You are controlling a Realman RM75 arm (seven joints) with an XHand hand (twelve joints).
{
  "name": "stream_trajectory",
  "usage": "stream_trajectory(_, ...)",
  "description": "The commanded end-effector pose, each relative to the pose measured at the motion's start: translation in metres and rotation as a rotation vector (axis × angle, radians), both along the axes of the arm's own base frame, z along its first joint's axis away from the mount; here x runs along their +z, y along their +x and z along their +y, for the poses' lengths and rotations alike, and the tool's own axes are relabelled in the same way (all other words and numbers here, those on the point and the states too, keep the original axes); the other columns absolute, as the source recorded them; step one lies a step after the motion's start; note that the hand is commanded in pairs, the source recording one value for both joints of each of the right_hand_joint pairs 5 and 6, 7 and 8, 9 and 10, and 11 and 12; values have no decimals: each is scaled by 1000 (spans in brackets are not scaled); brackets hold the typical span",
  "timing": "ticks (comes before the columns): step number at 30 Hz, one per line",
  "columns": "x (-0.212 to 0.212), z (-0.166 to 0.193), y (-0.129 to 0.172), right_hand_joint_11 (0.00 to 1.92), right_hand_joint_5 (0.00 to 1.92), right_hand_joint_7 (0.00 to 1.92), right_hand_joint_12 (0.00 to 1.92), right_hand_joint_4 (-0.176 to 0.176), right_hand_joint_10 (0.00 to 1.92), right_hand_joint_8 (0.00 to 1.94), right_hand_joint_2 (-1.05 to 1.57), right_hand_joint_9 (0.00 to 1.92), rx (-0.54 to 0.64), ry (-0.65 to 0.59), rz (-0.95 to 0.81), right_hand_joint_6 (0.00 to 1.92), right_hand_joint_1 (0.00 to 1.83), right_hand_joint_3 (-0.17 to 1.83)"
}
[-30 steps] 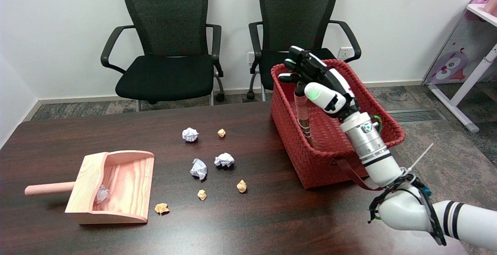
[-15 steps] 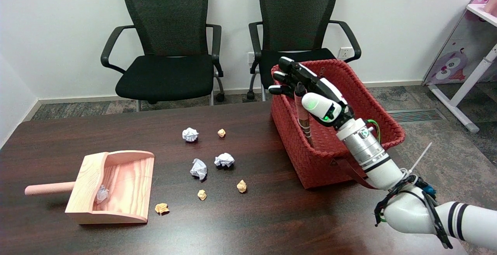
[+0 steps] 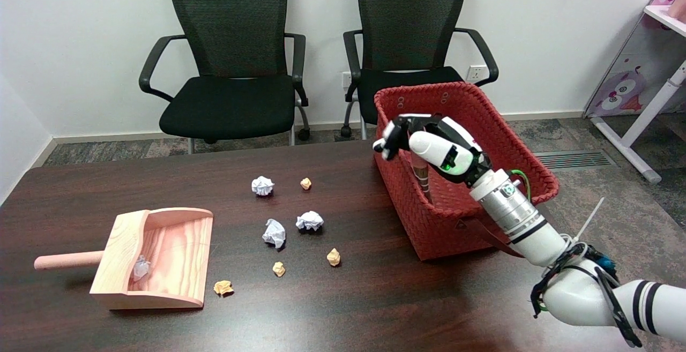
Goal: Pick up the broom by its handle.
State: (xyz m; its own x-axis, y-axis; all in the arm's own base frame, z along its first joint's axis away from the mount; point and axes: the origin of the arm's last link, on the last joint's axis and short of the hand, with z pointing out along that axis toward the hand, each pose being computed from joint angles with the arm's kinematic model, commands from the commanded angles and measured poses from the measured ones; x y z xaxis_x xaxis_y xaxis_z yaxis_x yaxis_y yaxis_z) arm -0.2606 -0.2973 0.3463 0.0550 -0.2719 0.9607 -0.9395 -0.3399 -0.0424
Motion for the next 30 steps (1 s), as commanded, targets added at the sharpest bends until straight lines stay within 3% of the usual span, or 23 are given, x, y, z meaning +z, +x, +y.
stream_trajectory(1, 6, 3, -6, 748, 1125, 1125, 748, 15, 1181, 1125, 445, 1181, -37, 3, 25, 1125, 633, 636)
stream_trajectory(3, 7, 2, -5, 758, 1164, 1164, 758, 39, 1214, 1164, 477, 1214, -38, 1, 26, 1164, 614, 629)
stream_trajectory(10, 9, -1, -4, 838, 1176, 1176, 838, 46, 1400, 1176, 564, 1400, -36, -35, 7, 1176, 563, 590)
stream_trajectory(13, 9, -2, -2, 1342, 1238, 1238, 1342, 71, 1744, 1238, 590, 1744, -27, -56, 9, 1238, 548, 578)
stream_trajectory(15, 10, -2, -1, 1530, 1365, 1365, 1530, 85, 1873, 1365, 608, 1873, -22, -69, 12, 1365, 539, 575)
stream_trajectory(18, 9, -4, 2, 1653, 1474, 1474, 1653, 54, 1920, 1474, 618, 1920, -12, -81, 9, 1474, 541, 576)
stream_trajectory(24, 7, -10, 11, 1905, 1594, 1594, 1905, 32, 1920, 1594, 645, 1920, 18, -89, -19, 1594, 536, 573)
stream_trajectory(30, 3, -15, 21, 1920, 1920, 1920, 1920, 22, 1920, 1920, 696, 1920, 56, -103, -3, 1920, 532, 561)
